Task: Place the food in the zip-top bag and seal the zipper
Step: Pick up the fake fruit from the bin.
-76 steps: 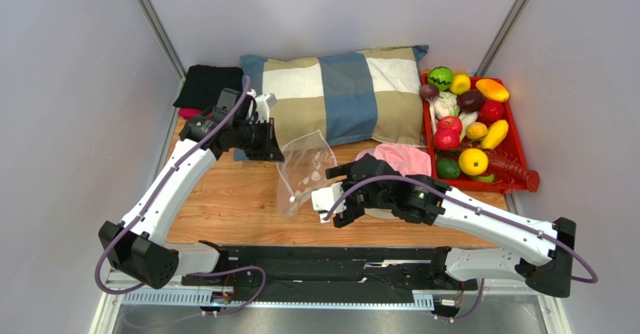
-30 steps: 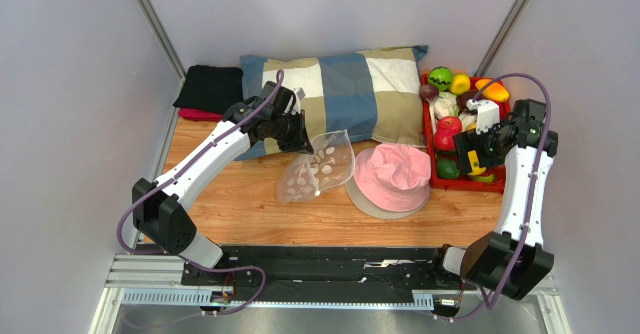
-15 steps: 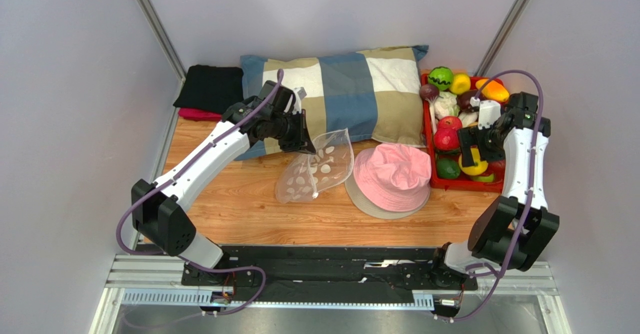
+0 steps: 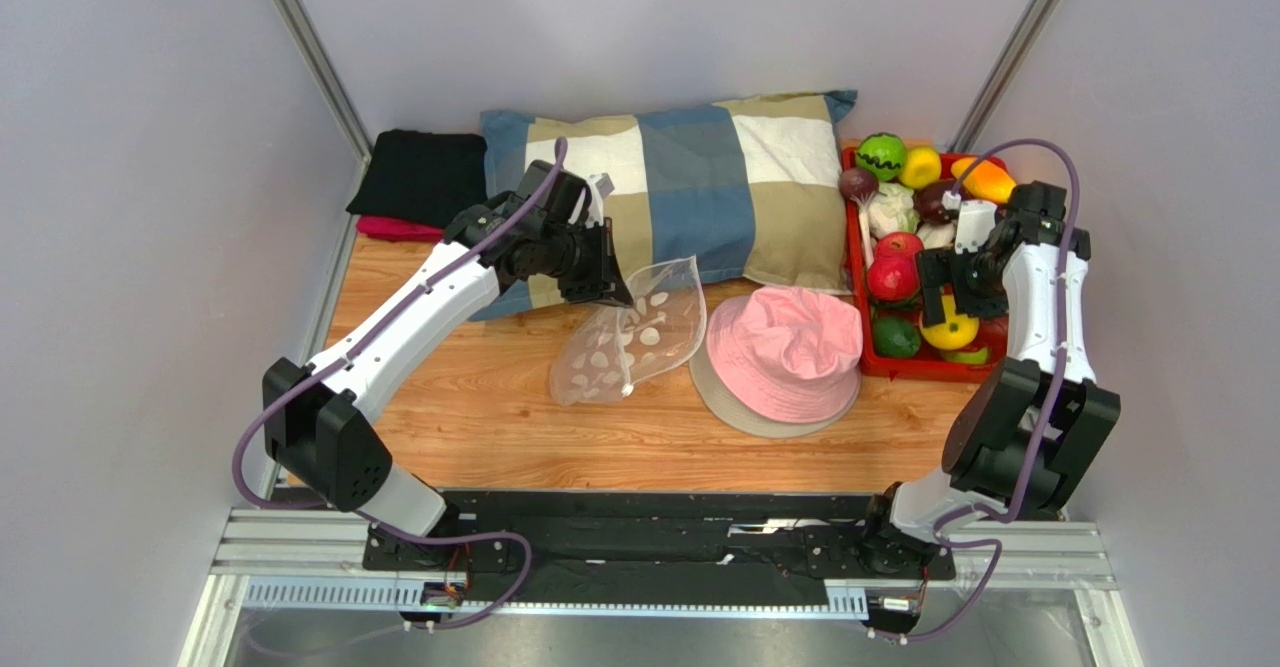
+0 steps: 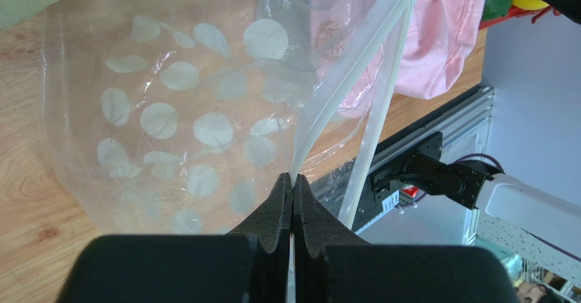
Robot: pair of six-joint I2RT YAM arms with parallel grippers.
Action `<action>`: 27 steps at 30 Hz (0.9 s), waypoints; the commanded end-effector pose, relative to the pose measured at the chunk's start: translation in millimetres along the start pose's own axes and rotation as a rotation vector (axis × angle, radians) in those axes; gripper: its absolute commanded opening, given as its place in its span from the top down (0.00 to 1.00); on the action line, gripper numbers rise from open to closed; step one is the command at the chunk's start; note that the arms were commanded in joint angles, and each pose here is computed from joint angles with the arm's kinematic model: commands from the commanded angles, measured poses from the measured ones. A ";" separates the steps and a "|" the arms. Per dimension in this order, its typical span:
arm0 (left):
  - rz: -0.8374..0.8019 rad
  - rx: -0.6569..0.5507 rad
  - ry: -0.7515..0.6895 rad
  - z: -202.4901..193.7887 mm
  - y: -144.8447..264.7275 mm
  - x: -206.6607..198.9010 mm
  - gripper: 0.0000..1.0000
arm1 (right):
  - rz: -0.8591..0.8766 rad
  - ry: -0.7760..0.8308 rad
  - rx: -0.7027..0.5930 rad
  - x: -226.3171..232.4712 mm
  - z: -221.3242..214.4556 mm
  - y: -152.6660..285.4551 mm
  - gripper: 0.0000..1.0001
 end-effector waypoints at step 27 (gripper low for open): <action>-0.033 -0.024 -0.014 9.2 1.1 -1.0 1.00 | 0.202 -0.034 -0.255 40.1 21.3 111.1 0.52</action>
Point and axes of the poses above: each gripper's point midway between its finger pads, its own y axis back along the fingers, its own x axis along the line the jaws close on, z = x × y, the point moved 9 cm from there along y, back along the fingers, and after that the axes turned 11 degrees about -y, right-handed, at the moved point
